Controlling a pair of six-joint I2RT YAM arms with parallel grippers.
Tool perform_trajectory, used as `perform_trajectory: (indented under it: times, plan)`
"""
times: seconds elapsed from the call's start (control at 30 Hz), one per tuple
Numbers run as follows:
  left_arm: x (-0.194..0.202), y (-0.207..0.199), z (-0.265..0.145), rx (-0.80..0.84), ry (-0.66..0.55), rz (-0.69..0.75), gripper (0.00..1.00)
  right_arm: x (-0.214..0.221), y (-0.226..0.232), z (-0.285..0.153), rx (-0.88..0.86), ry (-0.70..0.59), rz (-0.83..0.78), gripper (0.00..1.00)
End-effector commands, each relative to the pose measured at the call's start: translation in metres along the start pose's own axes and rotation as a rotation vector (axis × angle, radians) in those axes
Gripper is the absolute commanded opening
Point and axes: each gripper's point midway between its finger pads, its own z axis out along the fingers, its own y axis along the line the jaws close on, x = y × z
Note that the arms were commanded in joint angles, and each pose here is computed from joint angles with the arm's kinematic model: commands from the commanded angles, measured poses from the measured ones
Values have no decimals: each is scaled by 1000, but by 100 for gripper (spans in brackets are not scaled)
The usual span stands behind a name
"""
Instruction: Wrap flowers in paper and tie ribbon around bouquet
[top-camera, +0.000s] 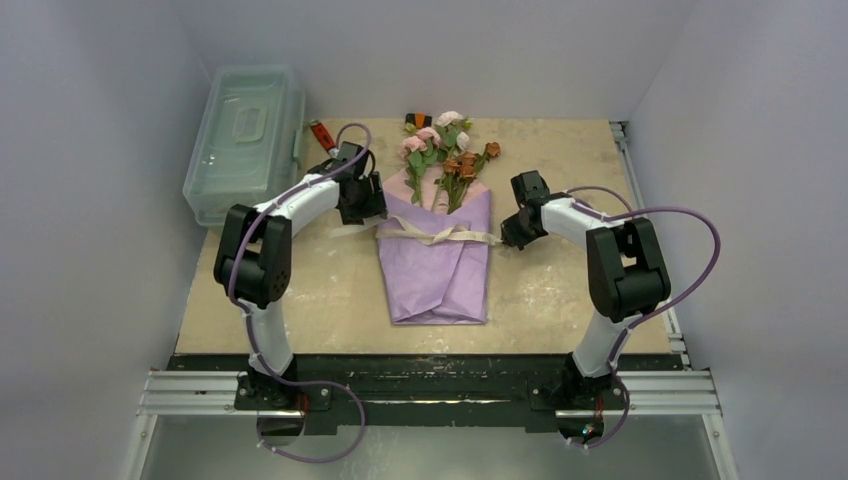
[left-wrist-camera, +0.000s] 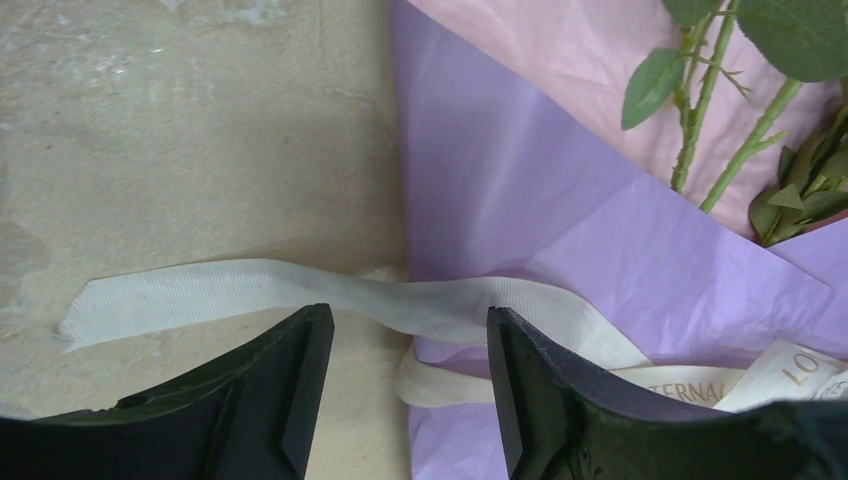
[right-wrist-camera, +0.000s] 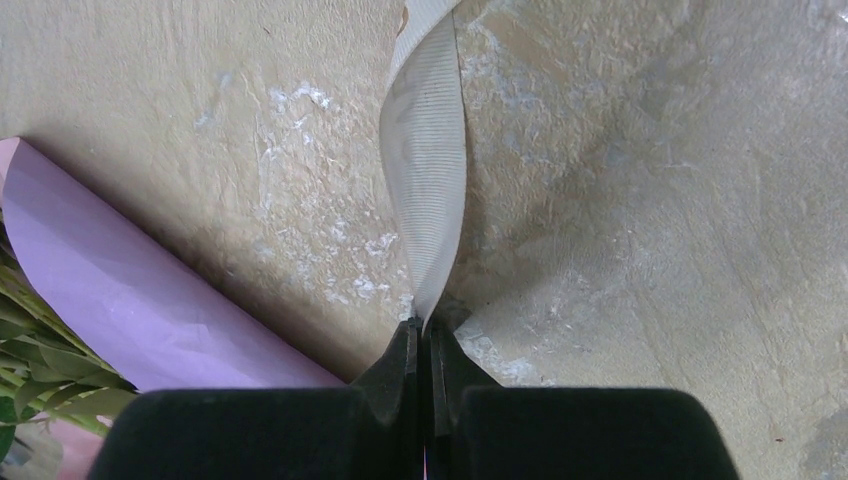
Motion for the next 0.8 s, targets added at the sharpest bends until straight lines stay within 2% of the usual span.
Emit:
perform_trajectory:
  times: [0.0,0.13,0.53,0.63,0.77]
  plan:
    - [-11,-23,0,126,-55,10,61,-2,8,-7,-32,-7,-35,0]
    - [-13,-27,-3,156,-69,12,62,-1,10,-7,-34,-2,-47,0]
    - [-28,-25,-38,132,-130,22,76,2,10,0,-33,10,-54,0]
    - [-23,-26,-27,137,-104,28,77,2,13,2,-35,8,-56,0]
    - [-13,-23,-10,131,-62,34,72,1,16,2,-38,9,-60,0]
